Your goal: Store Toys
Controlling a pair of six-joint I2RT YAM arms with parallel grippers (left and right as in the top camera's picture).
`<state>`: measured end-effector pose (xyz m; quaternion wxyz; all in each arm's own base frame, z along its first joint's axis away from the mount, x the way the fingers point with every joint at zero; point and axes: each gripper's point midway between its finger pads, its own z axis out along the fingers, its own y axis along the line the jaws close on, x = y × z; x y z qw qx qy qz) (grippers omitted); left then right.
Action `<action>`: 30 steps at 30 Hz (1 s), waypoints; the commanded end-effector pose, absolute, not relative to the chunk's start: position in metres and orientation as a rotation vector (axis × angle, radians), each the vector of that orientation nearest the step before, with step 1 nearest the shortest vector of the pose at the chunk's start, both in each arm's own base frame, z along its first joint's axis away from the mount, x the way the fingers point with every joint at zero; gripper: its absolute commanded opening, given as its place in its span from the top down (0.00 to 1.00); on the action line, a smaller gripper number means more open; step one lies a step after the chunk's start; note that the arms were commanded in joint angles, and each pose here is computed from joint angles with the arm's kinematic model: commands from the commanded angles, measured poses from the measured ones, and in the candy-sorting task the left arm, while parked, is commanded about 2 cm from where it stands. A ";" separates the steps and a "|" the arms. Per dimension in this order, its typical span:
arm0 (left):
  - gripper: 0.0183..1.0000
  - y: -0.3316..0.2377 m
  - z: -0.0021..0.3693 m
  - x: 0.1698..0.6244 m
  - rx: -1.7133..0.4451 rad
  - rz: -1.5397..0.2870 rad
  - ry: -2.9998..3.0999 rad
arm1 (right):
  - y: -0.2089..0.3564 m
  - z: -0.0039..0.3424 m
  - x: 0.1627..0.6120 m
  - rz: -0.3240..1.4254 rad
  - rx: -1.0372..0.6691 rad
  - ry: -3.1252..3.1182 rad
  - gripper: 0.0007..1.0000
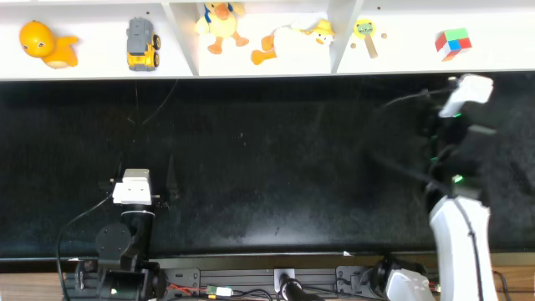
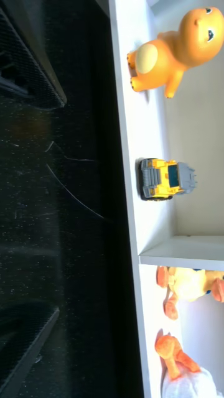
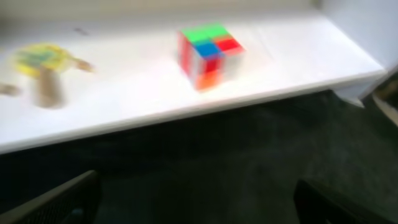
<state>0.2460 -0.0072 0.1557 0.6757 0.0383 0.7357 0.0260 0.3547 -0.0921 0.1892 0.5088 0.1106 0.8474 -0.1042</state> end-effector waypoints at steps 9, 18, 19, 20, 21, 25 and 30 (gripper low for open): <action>0.00 -0.009 0.157 0.246 0.108 0.065 1.646 | -0.045 0.175 0.292 -0.167 0.298 1.810 0.01; 0.00 -0.009 0.157 0.246 0.108 0.065 1.646 | -0.035 0.177 0.263 -0.020 0.340 1.647 0.00; 0.00 -0.009 0.156 0.246 0.108 0.065 1.646 | -0.035 0.175 0.261 -0.018 0.340 1.633 0.00; 0.00 -0.009 0.156 0.246 0.108 0.065 1.646 | -0.036 0.174 0.259 -0.017 0.341 1.615 0.01; 0.00 -0.009 0.156 0.246 0.108 0.065 1.646 | -0.036 0.173 0.257 -0.014 0.341 1.603 0.00; 0.00 -0.009 0.157 0.246 0.108 0.065 1.646 | -0.030 0.181 0.250 0.029 0.324 1.518 0.01; 0.00 -0.009 0.157 0.246 0.108 0.065 1.646 | -0.022 0.188 0.244 0.058 0.296 1.488 0.00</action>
